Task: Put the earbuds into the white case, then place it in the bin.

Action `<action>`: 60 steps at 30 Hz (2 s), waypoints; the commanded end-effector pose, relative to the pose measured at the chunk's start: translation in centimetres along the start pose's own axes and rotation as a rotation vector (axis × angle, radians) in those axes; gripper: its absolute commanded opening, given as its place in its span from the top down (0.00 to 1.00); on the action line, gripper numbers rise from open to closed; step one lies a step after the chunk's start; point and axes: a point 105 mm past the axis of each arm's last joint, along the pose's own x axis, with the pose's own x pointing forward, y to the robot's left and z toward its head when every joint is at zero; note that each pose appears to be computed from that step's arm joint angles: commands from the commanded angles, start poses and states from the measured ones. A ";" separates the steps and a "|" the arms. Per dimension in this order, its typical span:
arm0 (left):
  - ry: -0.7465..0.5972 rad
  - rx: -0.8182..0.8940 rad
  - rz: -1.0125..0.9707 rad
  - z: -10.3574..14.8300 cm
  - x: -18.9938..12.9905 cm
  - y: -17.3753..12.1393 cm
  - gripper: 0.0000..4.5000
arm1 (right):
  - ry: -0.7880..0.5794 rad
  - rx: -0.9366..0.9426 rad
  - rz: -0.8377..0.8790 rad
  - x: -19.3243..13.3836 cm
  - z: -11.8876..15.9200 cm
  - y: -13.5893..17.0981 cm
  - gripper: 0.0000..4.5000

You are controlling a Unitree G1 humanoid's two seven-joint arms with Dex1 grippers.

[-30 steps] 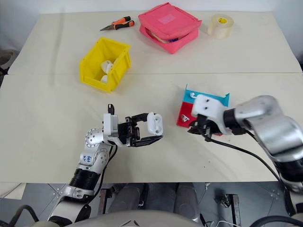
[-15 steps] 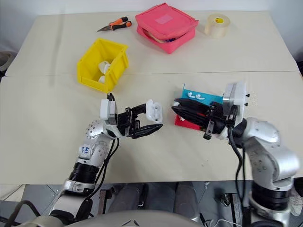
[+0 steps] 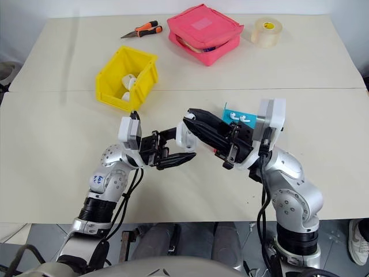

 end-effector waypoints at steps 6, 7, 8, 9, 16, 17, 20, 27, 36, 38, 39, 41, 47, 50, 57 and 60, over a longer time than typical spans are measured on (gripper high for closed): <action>-0.037 0.042 -0.046 1.7 0.6 -0.5 0.38 | -0.031 -0.021 -0.033 -0.3 -1.0 -0.7 0.90; -0.037 0.043 -0.047 1.7 0.6 -0.5 0.38 | -0.030 -0.021 -0.036 -0.4 -1.1 -0.8 0.90; -0.037 0.044 -0.047 1.7 0.6 -0.5 0.38 | -0.029 -0.021 -0.038 -0.4 -1.2 -0.9 0.90; -0.039 0.046 -0.046 1.7 0.7 -0.5 0.38 | -0.029 -0.020 -0.039 -0.4 -1.3 -1.0 0.90; -0.044 0.053 -0.045 1.9 0.8 -0.4 0.38 | -0.005 -0.006 -0.033 -0.4 -2.4 -1.1 0.90; -0.046 0.054 -0.044 1.9 0.8 -0.4 0.38 | 0.004 -0.009 -0.031 -0.5 -2.6 -1.1 0.90; -0.051 0.060 -0.045 2.0 0.8 -0.3 0.38 | 0.035 -0.030 -0.029 -0.6 -3.2 -1.3 0.90; -0.066 0.074 -0.043 2.4 1.0 0.0 0.38 | 0.108 -0.091 -0.026 -1.3 -4.6 -1.8 0.90; -0.073 0.089 -0.039 2.6 1.0 0.3 0.38 | 0.131 -0.046 -0.018 -1.9 -4.4 -1.8 0.90; -0.072 0.092 -0.041 2.5 1.0 0.3 0.38 | 0.123 -0.049 -0.001 -1.8 -3.9 -1.7 0.82; -0.071 0.093 -0.042 2.5 1.0 0.3 0.38 | 0.111 -0.060 0.007 -1.7 -3.5 -1.6 0.73; -0.071 0.095 -0.043 2.5 1.0 0.3 0.38 | 0.101 -0.051 0.021 -1.4 -3.0 -1.5 0.61; -0.077 0.097 -0.049 2.3 1.2 0.2 0.38 | 0.096 -0.049 0.027 -1.2 -2.0 -1.7 0.15; -0.063 0.098 -0.047 2.0 0.9 0.1 0.38 | 0.118 -0.075 0.008 -2.0 -1.2 -1.9 0.01; 0.043 0.141 -0.033 0.9 -1.4 0.1 0.38 | 0.321 -0.195 -0.116 -8.3 0.4 -3.1 0.01; 0.087 0.158 -0.037 0.5 -2.2 -0.4 0.38 | 0.416 -0.290 -0.224 -12.2 1.3 -4.3 0.01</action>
